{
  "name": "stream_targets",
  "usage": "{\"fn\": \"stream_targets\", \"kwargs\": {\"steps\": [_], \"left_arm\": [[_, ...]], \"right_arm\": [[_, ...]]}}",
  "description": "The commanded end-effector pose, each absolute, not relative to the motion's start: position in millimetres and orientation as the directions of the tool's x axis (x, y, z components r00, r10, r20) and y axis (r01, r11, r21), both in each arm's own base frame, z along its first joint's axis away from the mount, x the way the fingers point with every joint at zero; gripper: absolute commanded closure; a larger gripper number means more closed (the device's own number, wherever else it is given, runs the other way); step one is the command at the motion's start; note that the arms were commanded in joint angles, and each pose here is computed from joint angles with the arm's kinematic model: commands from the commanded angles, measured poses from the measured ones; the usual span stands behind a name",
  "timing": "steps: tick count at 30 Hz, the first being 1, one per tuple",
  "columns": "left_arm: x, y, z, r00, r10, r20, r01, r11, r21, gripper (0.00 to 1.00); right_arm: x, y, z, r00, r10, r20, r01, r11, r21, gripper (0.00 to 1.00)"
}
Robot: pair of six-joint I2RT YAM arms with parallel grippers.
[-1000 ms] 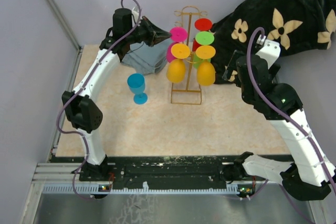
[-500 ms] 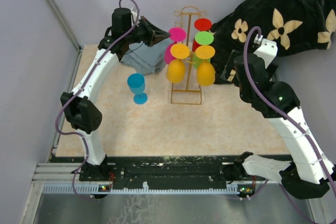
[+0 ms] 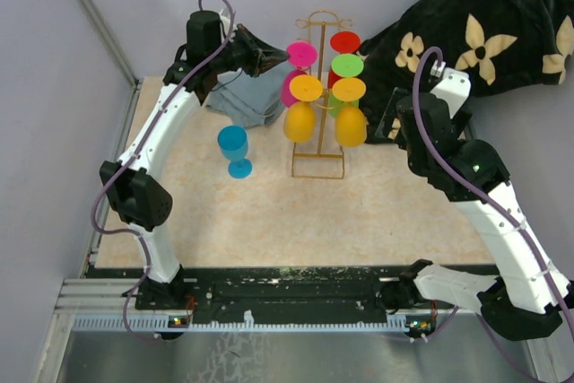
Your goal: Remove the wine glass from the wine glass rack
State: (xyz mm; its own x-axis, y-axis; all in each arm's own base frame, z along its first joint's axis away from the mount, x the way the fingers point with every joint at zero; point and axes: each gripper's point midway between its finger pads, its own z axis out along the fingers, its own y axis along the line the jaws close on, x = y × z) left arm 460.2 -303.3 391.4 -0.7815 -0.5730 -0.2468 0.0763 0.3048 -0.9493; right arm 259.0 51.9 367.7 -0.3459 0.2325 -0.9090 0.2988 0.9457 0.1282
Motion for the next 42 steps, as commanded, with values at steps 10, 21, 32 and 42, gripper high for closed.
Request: {"fn": "stream_targets", "kwargs": {"steps": [10, 21, 32, 42], "left_arm": [[449, -288, 426, -0.742, -0.606, -0.287, 0.132, 0.288, -0.948, 1.0], [451, -289, 411, -0.747, -0.602, -0.281, 0.111, 0.304, -0.946, 1.0], [459, -277, 422, -0.721, -0.609, -0.331, 0.171, 0.307, -0.936, 1.0], [484, -213, 444, -0.594, -0.619, -0.513, 0.338, 0.387, -0.858, 1.0]], "right_arm": [[257, 49, 377, -0.295, 0.277, -0.914, 0.307, 0.934, 0.184, 0.03], [259, 49, 377, -0.292, 0.273, -0.917, 0.306, 0.935, 0.18, 0.02], [257, 47, 377, -0.292, 0.274, -0.916, 0.311, 0.933, 0.179, 0.02], [263, 52, 398, -0.268, 0.253, -0.93, 0.272, 0.946, 0.179, 0.02]]}}
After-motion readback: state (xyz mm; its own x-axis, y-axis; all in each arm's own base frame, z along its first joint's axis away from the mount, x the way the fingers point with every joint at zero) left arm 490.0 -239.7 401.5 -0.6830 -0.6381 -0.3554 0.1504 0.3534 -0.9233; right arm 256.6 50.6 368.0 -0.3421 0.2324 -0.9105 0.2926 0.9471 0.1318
